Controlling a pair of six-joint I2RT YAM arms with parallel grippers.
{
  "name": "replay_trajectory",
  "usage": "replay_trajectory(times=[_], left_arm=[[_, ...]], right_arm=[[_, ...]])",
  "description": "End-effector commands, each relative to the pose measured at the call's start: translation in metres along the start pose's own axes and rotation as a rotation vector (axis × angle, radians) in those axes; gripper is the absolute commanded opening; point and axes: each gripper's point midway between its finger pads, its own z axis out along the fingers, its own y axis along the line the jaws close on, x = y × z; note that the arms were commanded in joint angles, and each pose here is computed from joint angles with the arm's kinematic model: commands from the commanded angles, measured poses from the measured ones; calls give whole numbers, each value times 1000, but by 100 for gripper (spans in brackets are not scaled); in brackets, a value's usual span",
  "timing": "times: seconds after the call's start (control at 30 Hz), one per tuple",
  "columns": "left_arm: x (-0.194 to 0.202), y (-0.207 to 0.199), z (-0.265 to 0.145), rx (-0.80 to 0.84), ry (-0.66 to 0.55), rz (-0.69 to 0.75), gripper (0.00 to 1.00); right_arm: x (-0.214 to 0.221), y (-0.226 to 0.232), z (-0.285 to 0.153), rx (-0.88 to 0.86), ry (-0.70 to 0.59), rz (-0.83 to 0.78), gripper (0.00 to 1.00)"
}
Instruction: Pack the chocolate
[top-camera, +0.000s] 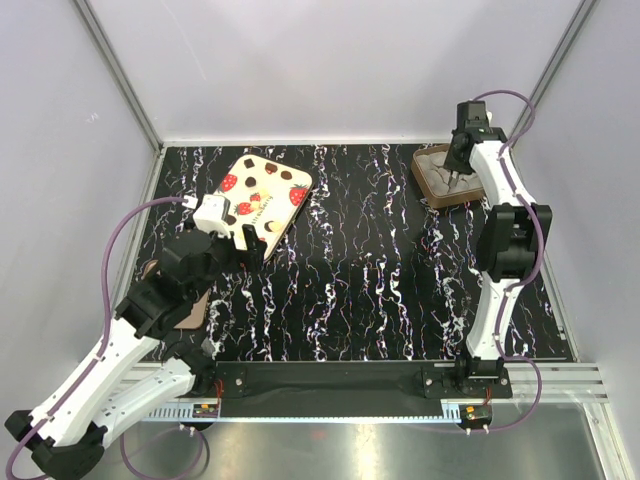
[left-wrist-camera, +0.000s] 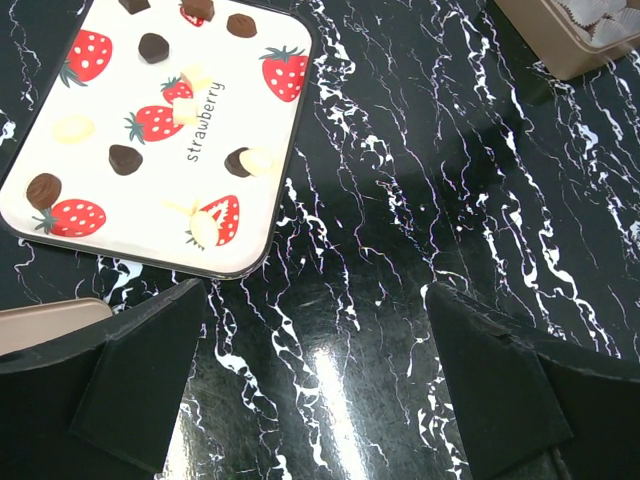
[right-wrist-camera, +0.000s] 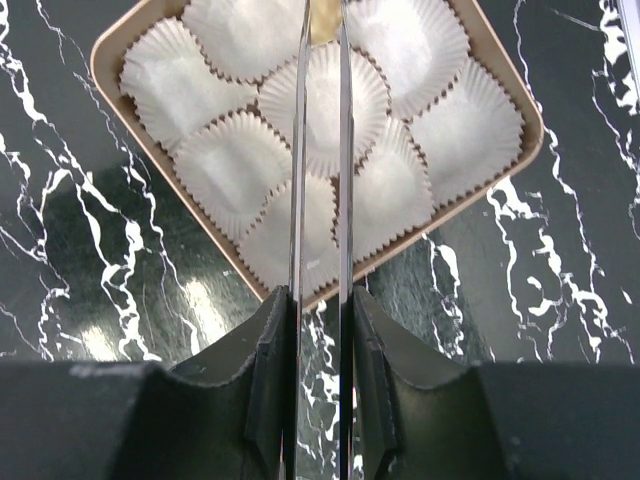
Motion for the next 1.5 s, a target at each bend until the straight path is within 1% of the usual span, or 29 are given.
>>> replay_trajectory(times=[0.0, 0.03, 0.17, 0.6, 0.73, 0.87, 1.03, 1.27, 1.37, 1.47], left_arm=[[-14, 3, 1, -21, -53, 2, 99], [-13, 4, 1, -23, -52, 4, 99], [-13, 4, 3, -27, -48, 6, 99], [-11, 3, 6, -32, -34, 11, 99], [-10, 3, 7, -31, -32, 12, 99], [-10, 3, 8, -28, -30, 10, 99], [-10, 2, 8, -25, -28, 10, 99], [-10, 2, 6, -24, -32, 4, 99], [-11, 3, 4, -25, -40, 3, 99], [-14, 6, 0, -33, -56, 1, 99]], right_arm=[[-34, 6, -3, -17, -102, 1, 25], [-39, -8, 4, 6, -103, 20, 25], [-41, -13, 14, 23, -97, 13, 25], [-45, -16, 31, 23, -91, 6, 34], [-47, -17, 33, 19, -94, 7, 35], [-51, -17, 32, 19, -101, 5, 40], [-58, -16, 23, 10, -116, -1, 43], [-67, -13, -2, -20, -128, 9, 44], [-67, -2, -21, -89, -119, 46, 43], [-59, 26, -50, -185, -128, 32, 43]])
